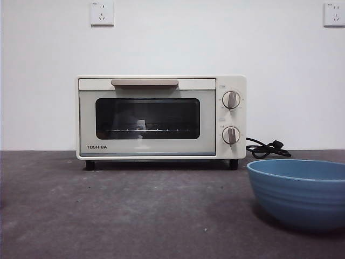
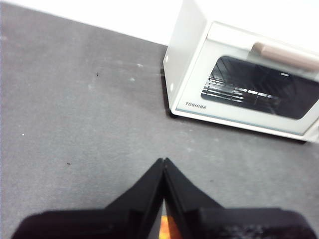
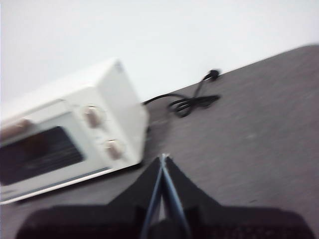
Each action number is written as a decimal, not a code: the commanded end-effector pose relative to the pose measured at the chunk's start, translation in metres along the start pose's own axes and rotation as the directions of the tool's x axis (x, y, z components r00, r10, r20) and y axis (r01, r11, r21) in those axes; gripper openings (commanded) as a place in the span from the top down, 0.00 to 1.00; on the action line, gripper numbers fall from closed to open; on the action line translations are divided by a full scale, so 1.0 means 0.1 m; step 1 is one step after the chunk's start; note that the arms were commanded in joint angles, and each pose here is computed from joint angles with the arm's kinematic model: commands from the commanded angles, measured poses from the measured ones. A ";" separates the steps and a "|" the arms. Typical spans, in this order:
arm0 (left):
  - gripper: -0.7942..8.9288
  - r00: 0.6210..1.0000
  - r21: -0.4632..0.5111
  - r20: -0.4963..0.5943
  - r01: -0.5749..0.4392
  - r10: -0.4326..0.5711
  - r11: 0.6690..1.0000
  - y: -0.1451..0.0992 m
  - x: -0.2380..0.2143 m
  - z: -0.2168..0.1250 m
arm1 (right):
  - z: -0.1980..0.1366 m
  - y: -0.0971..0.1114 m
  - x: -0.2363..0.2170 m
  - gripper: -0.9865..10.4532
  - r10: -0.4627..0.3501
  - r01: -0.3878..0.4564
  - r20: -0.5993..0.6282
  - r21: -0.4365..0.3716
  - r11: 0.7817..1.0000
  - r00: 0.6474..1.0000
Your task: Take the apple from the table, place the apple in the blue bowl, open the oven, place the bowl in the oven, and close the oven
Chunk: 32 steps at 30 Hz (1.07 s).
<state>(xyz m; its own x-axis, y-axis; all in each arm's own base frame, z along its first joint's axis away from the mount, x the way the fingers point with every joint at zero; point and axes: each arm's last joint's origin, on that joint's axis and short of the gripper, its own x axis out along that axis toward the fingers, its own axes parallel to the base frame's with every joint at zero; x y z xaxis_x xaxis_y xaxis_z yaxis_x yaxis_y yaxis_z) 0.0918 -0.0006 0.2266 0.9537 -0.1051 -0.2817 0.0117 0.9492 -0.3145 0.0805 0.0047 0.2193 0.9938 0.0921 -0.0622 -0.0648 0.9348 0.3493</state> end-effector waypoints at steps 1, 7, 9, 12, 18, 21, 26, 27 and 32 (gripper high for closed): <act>0.92 0.999 -0.027 -0.036 0.000 -0.001 1.000 -0.06 -0.03 0.16 | 0.12 0.07 -0.03 0.92 0.049 -0.044 -0.061 0.092 0.995 0.997; 0.92 0.978 -0.041 -0.210 -0.015 0.006 0.999 -0.16 -0.04 0.44 | 0.44 0.23 0.01 0.92 0.146 -0.126 -0.227 0.102 0.987 0.963; 0.92 0.964 -0.030 -0.266 -0.029 0.020 0.999 -0.18 -0.03 0.52 | 0.56 0.28 0.07 0.92 0.187 -0.172 -0.273 0.076 0.982 0.944; 0.92 0.943 -0.009 -0.333 -0.016 0.012 1.000 -0.21 -0.02 0.61 | 0.71 0.36 0.19 0.92 0.240 -0.235 -0.345 0.057 0.970 0.907; 0.92 0.898 -0.007 -0.435 0.077 -0.072 0.997 -0.28 -0.02 0.73 | 0.93 0.47 0.50 0.92 0.341 -0.346 -0.488 0.083 0.935 0.803; 0.92 0.878 -0.029 -0.462 0.122 -0.122 0.992 -0.30 -0.04 0.75 | 1.01 0.56 0.67 0.92 0.416 -0.431 -0.540 0.107 0.896 0.732; 0.92 0.848 -0.064 -0.502 0.161 -0.171 0.985 -0.31 -0.06 0.71 | 1.05 0.90 0.98 0.92 0.438 -0.502 -0.617 0.078 0.861 0.654; 0.92 0.839 -0.063 -0.515 0.169 -0.177 0.984 -0.31 -0.07 0.70 | 1.05 0.98 1.03 0.92 0.425 -0.506 -0.632 0.060 0.861 0.648; 0.92 0.792 -0.053 -0.587 0.171 -0.169 0.984 -0.30 -0.12 0.62 | 0.96 1.42 1.30 0.92 0.439 -0.587 -0.700 0.035 0.808 0.563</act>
<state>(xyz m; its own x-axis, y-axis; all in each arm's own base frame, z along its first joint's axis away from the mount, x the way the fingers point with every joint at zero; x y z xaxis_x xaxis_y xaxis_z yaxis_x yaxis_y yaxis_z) 0.1001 -0.0088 0.2951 0.5795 -0.4122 -0.7030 0.1229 0.8970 -0.4246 0.2061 0.1097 0.3516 0.4849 0.6975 -0.5276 -0.6132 0.7013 0.3636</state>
